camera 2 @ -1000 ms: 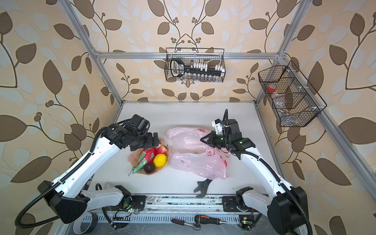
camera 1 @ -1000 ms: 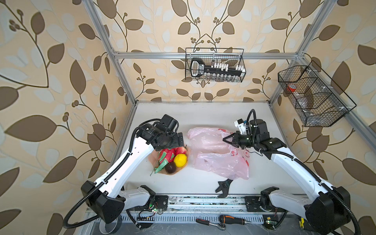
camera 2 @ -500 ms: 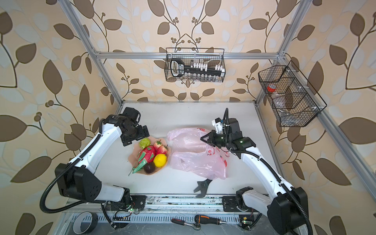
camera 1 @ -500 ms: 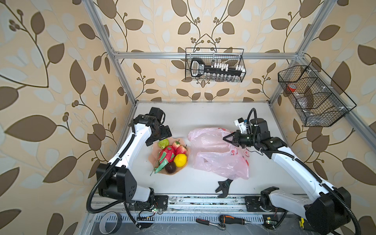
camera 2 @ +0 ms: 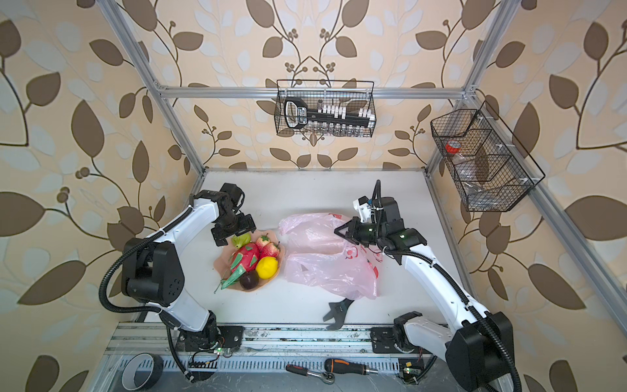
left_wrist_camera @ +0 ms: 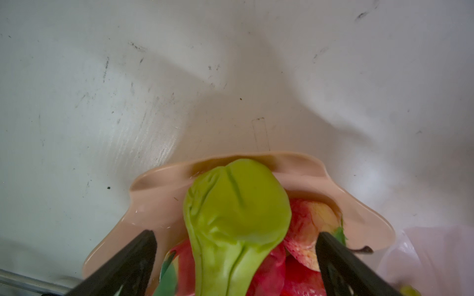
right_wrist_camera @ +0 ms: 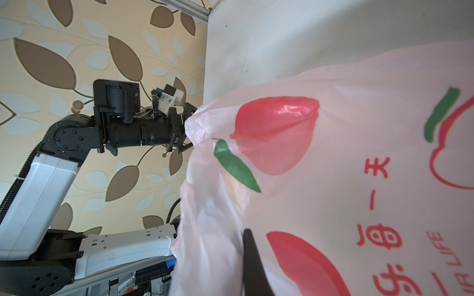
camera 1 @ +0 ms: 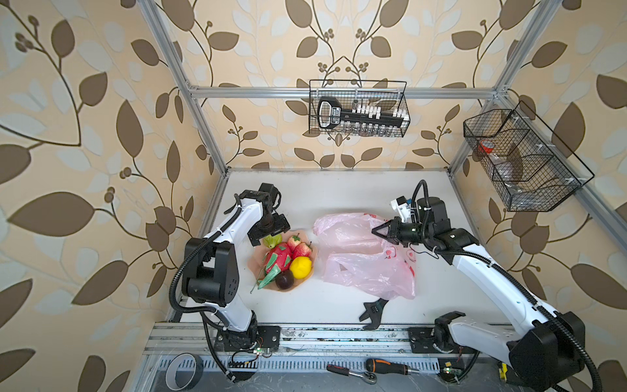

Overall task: Place the fruits into the plastic bag
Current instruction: Pick up the fruit from the plate.

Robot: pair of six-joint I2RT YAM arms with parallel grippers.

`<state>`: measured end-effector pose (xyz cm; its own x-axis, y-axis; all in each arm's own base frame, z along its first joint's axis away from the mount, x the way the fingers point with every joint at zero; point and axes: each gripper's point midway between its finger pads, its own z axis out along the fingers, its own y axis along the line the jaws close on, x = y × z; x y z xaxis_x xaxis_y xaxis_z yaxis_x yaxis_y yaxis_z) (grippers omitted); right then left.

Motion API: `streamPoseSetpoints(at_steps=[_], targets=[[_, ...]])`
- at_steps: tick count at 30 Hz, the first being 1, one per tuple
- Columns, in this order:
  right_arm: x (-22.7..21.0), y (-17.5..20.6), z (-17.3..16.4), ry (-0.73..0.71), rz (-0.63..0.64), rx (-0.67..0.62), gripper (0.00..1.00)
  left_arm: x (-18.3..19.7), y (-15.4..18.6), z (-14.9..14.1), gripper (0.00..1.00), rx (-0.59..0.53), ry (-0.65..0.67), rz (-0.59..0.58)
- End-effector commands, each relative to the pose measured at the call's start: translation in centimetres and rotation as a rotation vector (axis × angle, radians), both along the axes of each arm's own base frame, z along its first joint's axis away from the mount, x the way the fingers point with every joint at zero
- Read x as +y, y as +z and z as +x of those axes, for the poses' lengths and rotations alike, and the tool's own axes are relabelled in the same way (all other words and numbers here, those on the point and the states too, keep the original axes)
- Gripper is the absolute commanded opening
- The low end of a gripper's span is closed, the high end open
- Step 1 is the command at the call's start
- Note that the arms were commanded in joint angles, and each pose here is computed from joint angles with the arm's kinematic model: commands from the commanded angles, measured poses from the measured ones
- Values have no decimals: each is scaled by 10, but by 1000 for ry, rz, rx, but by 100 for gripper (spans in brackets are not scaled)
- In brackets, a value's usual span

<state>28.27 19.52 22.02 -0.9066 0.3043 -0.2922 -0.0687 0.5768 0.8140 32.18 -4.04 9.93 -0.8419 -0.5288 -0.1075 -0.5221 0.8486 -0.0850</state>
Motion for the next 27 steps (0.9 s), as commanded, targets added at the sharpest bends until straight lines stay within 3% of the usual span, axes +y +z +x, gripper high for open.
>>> streamPoseSetpoints(at_steps=[1, 11, 21, 27], targets=[[-1, 10, 5, -4, -5, -29, 0, 4, -7, -2, 98, 17, 22, 2], [-1, 10, 6, -3, -6, -29, 0, 2, -27, -3, 91, 42, 17, -26], [-2, 12, 7, -4, -11, -38, 0, 0, -30, -8, 66, 43, -3, -45], [-2, 11, 7, -1, -15, -40, 0, 2, -15, -10, 55, 1, -11, -41]])
